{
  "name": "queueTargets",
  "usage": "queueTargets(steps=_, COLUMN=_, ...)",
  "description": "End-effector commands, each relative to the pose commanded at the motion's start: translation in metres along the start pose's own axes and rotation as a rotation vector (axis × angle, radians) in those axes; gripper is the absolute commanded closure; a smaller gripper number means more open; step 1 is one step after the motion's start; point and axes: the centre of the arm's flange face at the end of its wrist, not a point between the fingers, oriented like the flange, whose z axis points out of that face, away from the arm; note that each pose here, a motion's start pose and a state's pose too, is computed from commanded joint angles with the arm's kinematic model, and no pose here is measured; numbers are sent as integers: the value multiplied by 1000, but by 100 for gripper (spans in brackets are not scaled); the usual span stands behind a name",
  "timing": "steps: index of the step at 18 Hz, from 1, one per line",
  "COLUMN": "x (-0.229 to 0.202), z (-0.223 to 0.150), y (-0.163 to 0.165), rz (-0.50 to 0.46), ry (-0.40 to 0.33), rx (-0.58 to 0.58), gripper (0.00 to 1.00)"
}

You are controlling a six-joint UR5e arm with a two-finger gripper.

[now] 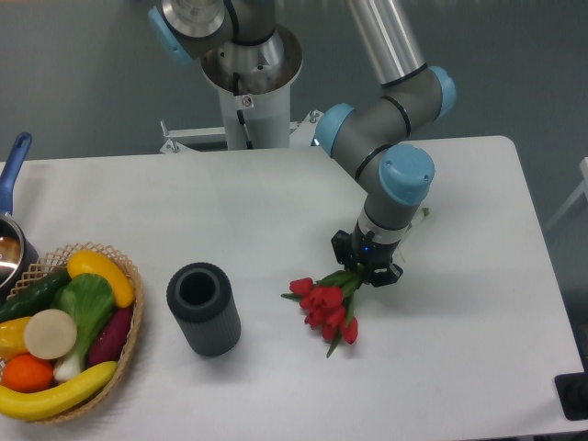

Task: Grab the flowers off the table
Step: 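Lift the grasped tulip bouquet up off the table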

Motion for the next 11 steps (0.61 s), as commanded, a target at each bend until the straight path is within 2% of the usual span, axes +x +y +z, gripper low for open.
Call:
queueTargets(steps=5, x=4, z=-68, y=-11, rz=16, ry=-102, rx=73, gripper=73)
queueTargets(steps=7, x=6, z=-105, y=-14, rz=14, ry=-135, rx=180, gripper=73)
queueTargets(steps=11, x=14, z=-156, y=-26, rz=-44, ry=-139, rx=407, gripper=73)
